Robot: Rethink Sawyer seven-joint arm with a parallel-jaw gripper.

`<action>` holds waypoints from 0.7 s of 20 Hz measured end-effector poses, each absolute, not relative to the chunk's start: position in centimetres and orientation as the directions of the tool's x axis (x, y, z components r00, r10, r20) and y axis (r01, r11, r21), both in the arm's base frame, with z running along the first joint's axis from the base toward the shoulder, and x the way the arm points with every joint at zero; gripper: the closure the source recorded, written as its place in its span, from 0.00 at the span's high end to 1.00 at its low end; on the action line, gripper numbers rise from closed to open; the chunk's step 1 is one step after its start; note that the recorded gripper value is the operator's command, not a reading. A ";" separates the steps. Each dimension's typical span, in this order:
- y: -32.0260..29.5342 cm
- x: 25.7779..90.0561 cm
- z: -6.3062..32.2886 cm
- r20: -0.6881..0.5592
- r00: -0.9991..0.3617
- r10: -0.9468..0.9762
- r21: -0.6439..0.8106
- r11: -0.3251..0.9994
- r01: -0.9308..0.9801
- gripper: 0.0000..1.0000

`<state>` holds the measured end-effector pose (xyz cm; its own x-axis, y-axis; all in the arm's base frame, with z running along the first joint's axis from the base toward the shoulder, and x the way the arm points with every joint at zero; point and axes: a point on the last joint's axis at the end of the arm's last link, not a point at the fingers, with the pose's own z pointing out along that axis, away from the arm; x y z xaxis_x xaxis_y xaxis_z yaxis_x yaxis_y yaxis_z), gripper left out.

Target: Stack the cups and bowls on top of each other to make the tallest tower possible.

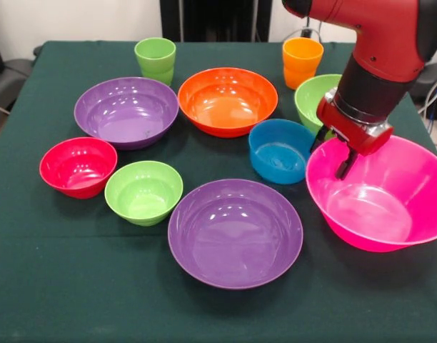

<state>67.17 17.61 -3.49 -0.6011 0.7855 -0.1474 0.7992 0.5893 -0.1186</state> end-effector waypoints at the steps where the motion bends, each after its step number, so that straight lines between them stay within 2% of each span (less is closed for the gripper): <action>1: 17.8 67.2 -3.7 -0.147 -0.604 0.783 -0.119 0.592 0.797 1.00; 14: 19.4 67.5 -4.7 -0.151 -0.628 0.763 -0.114 0.618 0.778 1.00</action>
